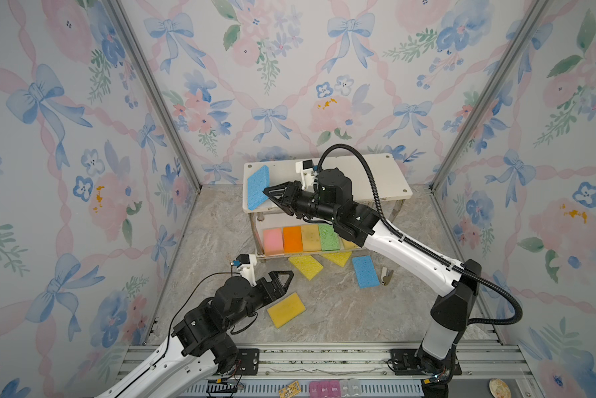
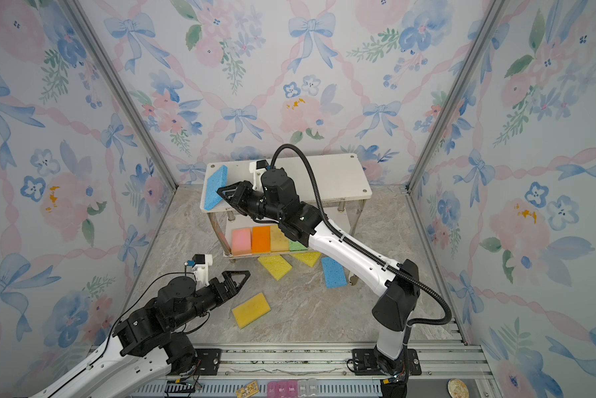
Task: Arrange cleaning sponges on a shelf
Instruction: Place the cleaning sponge at the shelf.
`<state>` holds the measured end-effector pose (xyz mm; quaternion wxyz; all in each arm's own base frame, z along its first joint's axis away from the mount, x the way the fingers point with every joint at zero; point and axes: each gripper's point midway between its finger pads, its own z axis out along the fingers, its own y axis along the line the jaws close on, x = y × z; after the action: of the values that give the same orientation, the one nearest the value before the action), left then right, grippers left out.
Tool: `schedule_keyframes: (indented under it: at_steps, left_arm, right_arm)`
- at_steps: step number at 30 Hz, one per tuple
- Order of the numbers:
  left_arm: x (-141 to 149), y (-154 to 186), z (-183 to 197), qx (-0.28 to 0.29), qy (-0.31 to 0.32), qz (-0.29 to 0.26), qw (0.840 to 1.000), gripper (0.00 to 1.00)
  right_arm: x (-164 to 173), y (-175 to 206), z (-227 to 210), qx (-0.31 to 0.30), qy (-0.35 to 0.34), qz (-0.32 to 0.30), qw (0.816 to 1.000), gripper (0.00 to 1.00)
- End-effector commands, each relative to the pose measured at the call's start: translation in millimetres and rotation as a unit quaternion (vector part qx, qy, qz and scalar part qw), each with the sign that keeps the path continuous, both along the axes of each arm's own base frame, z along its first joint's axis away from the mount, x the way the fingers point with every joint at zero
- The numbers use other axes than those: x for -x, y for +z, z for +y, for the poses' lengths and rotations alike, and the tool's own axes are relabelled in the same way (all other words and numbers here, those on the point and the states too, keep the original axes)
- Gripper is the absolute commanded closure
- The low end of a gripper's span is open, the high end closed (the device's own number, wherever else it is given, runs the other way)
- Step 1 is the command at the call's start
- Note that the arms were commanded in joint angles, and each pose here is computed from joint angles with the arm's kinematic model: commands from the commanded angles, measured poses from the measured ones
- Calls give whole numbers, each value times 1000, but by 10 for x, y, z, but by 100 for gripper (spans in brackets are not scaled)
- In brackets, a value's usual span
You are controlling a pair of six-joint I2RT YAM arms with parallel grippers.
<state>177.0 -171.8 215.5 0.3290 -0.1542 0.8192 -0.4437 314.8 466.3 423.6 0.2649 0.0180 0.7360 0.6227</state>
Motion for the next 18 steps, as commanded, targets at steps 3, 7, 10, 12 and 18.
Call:
schedule_keyframes:
  at_steps: [3, 7, 10, 12, 18]
  left_arm:
    - [18, -72, 28, -8, -2, 3, 1000, 2]
    - [18, -75, 31, -7, -3, 3, 1000, 2]
    - [12, -82, 35, -9, -1, 3, 1000, 2]
    - [11, -88, 39, -9, -1, 4, 1000, 2]
    - [2, -94, 43, -11, -1, 4, 1000, 2]
  right_arm:
    - [52, -50, 7, 14, -1, -1, 1000, 51]
    - [64, -76, -30, 35, -3, -5, 999, 46]
    - [57, -121, -82, 69, -5, -13, 998, 43]
    - [53, -164, -100, 97, -2, -17, 995, 41]
    - [69, -221, -74, 156, 22, -29, 987, 33]
